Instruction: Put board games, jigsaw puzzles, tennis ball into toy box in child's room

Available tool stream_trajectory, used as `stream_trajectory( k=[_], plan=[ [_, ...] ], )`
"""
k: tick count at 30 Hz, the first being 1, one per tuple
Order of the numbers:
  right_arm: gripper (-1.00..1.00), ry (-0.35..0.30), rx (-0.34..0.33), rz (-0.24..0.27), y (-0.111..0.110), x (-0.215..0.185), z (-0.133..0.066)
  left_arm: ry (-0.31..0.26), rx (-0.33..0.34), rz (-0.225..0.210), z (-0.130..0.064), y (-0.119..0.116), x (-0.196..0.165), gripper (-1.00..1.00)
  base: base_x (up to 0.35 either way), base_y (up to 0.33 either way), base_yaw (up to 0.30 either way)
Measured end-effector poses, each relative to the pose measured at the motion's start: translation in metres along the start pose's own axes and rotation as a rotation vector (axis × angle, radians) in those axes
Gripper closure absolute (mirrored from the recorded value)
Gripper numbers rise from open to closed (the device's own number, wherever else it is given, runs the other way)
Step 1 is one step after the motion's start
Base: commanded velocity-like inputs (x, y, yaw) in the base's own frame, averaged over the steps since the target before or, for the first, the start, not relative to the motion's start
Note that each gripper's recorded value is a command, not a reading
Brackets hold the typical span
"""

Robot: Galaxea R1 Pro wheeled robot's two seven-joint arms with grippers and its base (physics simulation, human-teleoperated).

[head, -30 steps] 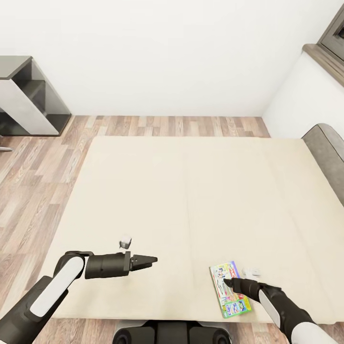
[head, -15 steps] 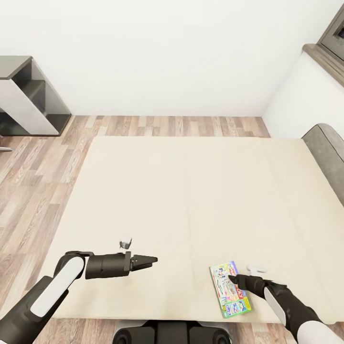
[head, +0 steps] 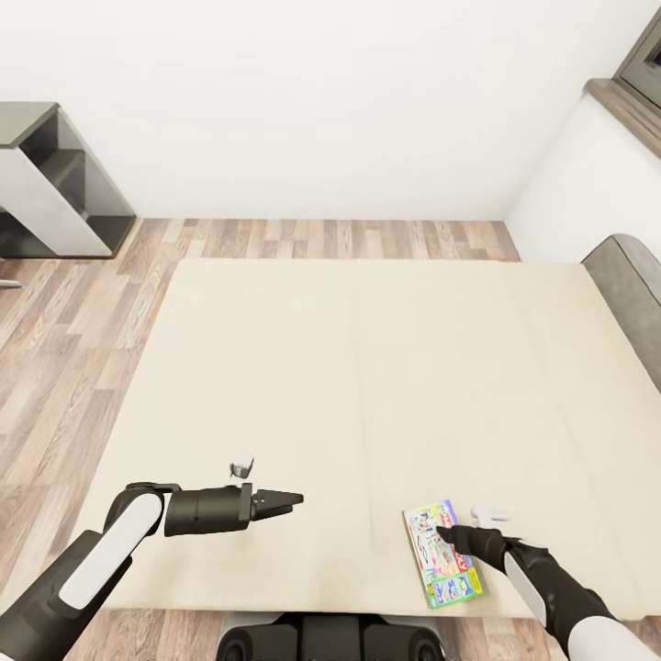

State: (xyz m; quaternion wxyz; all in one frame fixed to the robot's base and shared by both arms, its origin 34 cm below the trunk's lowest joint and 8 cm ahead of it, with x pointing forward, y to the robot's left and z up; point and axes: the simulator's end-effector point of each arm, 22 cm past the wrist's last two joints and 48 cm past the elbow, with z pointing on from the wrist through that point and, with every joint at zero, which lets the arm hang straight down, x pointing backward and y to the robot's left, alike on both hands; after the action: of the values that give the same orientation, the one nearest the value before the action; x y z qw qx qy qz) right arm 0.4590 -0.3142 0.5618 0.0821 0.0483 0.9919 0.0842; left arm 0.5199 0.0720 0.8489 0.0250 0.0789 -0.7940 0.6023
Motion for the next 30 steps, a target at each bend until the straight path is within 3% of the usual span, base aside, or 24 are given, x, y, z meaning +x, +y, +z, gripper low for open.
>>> stream_trajectory(
  k=[30],
  plan=[
    [-1.0,0.035,0.002,0.0,-0.001,0.018,0.009,0.006,-0.007,-0.034,0.004,0.016,0.003,-1.0,0.0,0.0,0.0]
  ],
)
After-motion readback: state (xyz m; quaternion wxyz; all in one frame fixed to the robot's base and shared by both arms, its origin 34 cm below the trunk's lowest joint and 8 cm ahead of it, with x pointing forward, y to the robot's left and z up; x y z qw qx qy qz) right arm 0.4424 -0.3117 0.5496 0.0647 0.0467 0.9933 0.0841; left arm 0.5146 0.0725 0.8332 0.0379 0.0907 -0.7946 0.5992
